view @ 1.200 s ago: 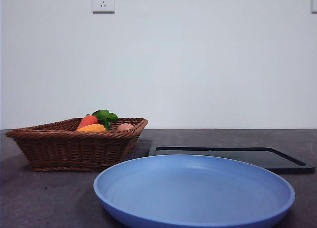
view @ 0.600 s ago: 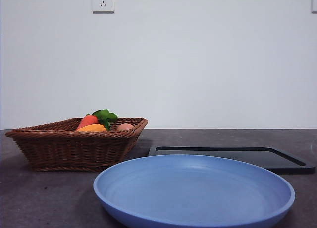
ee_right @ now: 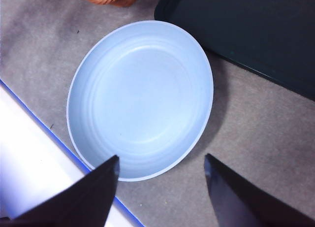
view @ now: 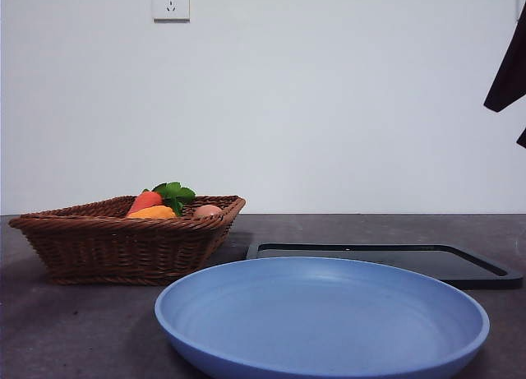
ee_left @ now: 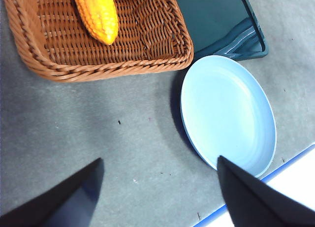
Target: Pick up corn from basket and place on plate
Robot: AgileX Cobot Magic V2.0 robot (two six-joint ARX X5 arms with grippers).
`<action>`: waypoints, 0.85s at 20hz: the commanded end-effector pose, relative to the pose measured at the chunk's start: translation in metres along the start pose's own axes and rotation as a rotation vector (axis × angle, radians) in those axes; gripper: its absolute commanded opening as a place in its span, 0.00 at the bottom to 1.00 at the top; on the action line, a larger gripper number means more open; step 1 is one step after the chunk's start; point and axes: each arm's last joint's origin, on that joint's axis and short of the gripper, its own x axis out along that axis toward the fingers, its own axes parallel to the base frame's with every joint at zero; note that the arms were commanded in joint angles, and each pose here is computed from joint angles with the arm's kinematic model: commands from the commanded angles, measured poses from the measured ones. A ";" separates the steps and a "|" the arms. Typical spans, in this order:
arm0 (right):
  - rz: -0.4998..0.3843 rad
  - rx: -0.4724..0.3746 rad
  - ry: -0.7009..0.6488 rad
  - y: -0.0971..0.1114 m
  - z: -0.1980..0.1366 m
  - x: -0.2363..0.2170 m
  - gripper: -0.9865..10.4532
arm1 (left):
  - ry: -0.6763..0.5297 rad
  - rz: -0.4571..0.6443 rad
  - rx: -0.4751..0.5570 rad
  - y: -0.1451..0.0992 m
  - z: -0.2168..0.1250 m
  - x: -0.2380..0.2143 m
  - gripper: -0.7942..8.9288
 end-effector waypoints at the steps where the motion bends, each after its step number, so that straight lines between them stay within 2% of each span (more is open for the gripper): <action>1: 0.001 0.026 0.001 -0.001 0.006 0.003 0.35 | -0.013 -0.005 0.026 -0.002 0.004 -0.002 0.49; 7: 0.015 0.076 0.078 -0.015 0.019 0.036 0.35 | -0.017 -0.006 0.022 -0.002 0.004 -0.002 0.48; 14: 0.022 0.130 0.198 -0.042 0.026 0.090 0.33 | -0.017 -0.006 0.022 -0.002 0.004 -0.002 0.48; 17: 0.028 0.136 0.231 -0.049 0.026 0.109 0.30 | -0.022 -0.006 0.025 -0.002 0.005 -0.002 0.48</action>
